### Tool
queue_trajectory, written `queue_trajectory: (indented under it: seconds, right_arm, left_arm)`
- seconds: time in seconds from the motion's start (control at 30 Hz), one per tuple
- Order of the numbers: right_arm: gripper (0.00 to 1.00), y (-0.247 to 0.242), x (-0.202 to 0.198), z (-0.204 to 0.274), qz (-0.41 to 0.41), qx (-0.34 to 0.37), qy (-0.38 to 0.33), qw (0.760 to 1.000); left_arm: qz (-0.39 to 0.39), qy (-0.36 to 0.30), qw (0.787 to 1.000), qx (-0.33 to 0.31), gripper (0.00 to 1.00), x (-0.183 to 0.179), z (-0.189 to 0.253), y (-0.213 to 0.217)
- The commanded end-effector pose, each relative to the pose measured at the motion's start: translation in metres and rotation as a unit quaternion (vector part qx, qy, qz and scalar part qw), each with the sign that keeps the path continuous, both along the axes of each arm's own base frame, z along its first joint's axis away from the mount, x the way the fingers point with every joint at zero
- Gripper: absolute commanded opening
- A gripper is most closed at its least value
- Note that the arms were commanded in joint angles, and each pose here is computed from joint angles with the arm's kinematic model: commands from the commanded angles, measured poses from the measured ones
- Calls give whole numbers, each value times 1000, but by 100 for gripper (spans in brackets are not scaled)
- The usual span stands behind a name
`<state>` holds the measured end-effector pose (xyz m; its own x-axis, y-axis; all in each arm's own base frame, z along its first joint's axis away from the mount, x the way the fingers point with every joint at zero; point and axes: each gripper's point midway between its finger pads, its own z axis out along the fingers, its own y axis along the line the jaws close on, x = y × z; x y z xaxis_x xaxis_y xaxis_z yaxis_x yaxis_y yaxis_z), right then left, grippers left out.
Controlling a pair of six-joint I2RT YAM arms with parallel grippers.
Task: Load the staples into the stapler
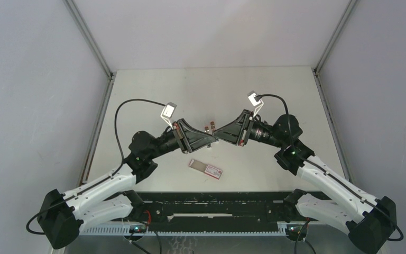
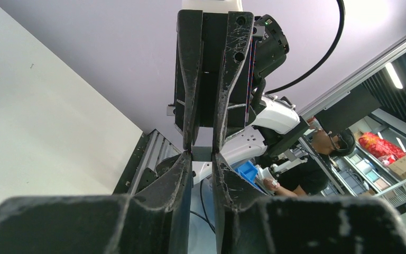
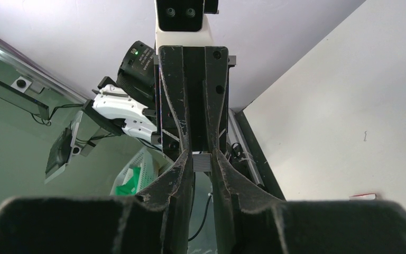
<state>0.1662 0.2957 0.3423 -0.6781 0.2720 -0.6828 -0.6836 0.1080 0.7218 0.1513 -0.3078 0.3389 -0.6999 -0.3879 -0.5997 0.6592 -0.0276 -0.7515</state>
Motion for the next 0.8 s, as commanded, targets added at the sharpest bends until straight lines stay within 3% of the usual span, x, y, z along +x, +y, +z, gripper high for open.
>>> queue_trajectory:
  seconds: [0.0,0.37,0.6,0.77]
  right_arm:
    - [19,2,-5,7,12,10,-13,1000]
    - [20,1,-3,-2,8,-6,-8,1000]
    - [44,-6,4,-2,-16,-12,-19,1000]
    - [52,-26,22,-3,-59,-22,-28,998]
  left_arm:
    - [-9,-37,998,-40,21,-7,39,2]
    - [-4,-32,999,-41,14,-5,38,2]
    - [-3,-10,1000,-23,11,-2,17,0]
    - [16,20,999,41,11,6,-24,-2]
